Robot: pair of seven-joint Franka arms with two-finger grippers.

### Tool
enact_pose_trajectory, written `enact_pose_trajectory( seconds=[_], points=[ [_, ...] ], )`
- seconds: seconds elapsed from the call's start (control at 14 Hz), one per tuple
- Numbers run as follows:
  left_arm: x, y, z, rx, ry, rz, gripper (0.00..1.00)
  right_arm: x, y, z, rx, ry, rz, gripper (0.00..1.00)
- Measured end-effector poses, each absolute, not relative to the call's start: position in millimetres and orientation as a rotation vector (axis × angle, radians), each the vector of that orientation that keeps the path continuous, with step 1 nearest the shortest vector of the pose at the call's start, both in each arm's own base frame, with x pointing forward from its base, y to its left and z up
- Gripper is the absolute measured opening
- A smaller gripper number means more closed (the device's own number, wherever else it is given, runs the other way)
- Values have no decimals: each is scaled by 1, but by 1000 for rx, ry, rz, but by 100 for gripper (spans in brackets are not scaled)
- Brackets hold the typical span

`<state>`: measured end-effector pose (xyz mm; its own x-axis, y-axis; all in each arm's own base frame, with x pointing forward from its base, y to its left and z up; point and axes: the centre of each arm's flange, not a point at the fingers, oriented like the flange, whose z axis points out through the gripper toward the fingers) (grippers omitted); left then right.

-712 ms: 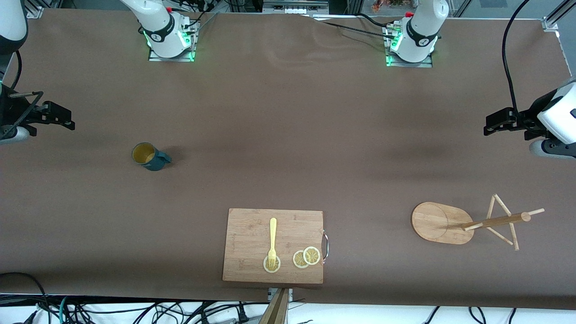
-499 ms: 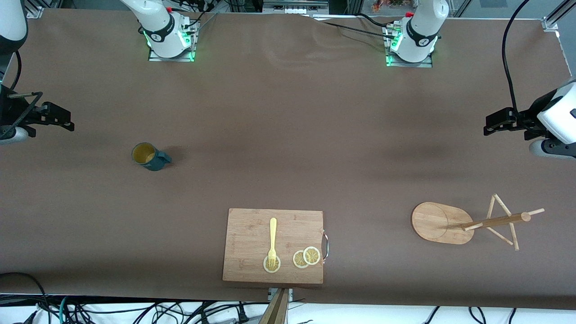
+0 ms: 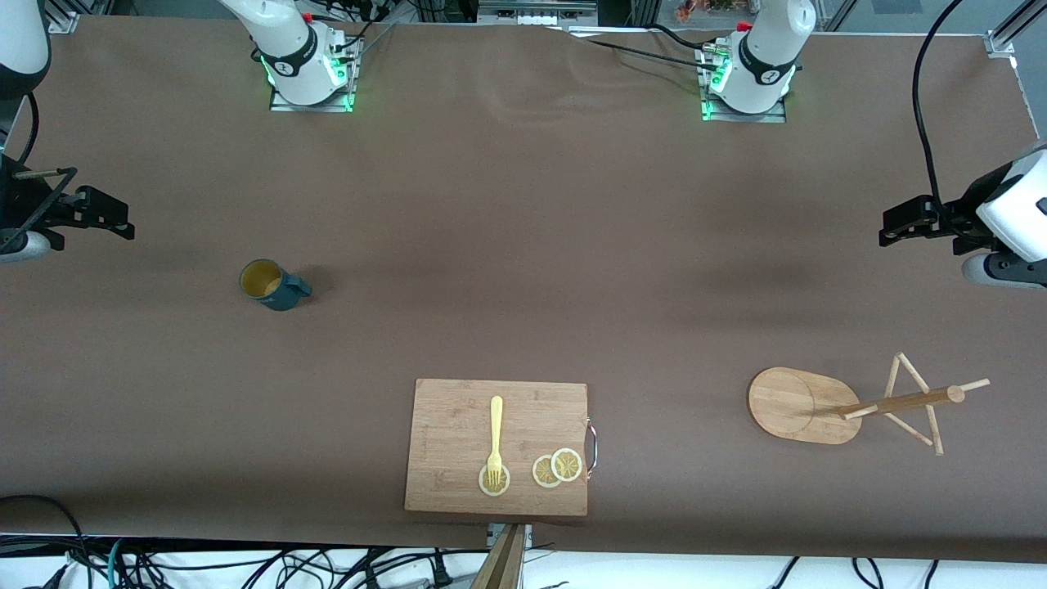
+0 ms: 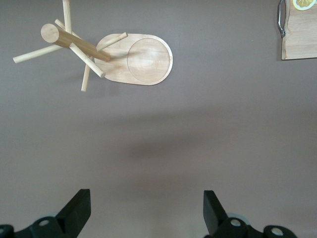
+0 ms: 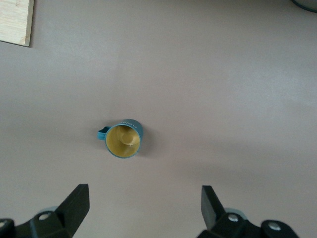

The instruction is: Pass cup and hang on rack

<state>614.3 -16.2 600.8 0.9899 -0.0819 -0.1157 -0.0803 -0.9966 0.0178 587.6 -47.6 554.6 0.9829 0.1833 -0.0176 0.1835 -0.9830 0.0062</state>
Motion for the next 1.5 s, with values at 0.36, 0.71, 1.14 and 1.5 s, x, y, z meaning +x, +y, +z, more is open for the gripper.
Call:
enact_pose_trajectory(
  seconds=[0.36,0.71,1.14,1.5],
  points=[
    [614,-16,601,3121,-127,-182,100,587,-48,555,3120,289,-27,100],
    [614,-16,601,3121,-127,-183,100,586,-41,553,3122,304,-57,100],
    [615,-16,600,3121,-127,-183,100,582,-59,540,3131,249,-149,100],
    [615,-16,601,3121,-127,-183,100,589,-56,517,3130,256,-210,100]
  ],
)
